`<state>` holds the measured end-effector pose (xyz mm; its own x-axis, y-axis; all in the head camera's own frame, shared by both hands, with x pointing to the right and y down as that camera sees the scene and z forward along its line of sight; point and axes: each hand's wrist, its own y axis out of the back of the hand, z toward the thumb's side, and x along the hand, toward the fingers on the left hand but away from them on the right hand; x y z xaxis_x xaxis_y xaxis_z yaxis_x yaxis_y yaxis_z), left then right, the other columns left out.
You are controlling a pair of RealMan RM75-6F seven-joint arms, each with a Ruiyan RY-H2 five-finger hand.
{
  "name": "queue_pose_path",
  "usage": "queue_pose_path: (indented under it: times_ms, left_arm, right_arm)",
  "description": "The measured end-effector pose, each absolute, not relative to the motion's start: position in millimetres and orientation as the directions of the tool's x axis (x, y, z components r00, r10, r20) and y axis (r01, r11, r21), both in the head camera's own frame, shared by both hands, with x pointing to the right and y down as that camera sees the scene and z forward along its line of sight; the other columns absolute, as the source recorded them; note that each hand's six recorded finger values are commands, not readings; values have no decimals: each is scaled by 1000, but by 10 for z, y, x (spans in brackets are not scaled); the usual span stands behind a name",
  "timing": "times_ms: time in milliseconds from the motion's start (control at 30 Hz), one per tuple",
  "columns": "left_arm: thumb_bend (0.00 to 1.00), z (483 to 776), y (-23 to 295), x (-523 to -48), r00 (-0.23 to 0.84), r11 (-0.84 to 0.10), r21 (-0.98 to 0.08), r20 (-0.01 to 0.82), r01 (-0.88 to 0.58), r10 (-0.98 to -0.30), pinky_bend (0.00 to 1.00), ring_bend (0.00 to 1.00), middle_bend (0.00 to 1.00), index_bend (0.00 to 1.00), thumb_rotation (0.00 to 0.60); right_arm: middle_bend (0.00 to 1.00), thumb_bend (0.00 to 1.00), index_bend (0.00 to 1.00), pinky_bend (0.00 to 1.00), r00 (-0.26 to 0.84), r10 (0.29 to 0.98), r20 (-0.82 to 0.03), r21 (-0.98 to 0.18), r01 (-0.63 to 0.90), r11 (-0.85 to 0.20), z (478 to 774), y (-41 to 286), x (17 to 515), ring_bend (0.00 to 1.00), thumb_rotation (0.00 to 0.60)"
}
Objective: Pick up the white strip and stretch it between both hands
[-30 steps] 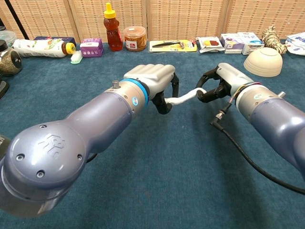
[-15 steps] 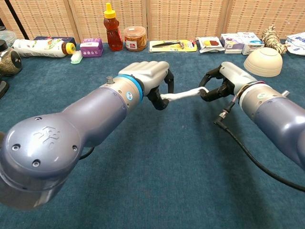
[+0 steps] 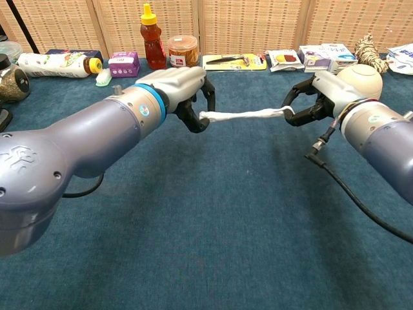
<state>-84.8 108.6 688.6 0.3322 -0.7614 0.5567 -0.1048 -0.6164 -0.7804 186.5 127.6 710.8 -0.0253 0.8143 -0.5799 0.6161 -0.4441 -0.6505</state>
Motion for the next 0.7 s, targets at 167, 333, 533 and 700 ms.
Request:
queue_pose_path:
  times_ms: [167,333,533,700]
  left_arm:
    - [441,6833,976,-1036,321,-601,-790,542,-122,-777,81,238,232,568,600]
    - [442,6775,860,-1248,308,-583,-802,526,-131,-793,81,238,232,568,600]
    - [441,6699,730,-1550,286,-558,-818,507,-137,-813,81,236,232,568,600]
    - [442,6608,631,-1786,273,-537,-832,489,-136,-828,81,234,232,568,600]
  right_arm:
    - [194,549,578,0,-40,826,-562,-664,618,-422,7033,1227,1976,106,600]
    - [194,550,579,0,-51,836,-546,-675,618,-403,6956,1180,2078,106,600]
    - [193,550,579,0,-64,851,-522,-693,614,-379,6843,1120,2206,106,600]
    - [194,551,578,0,-73,864,-499,-709,608,-358,6721,1060,2304,106,600]
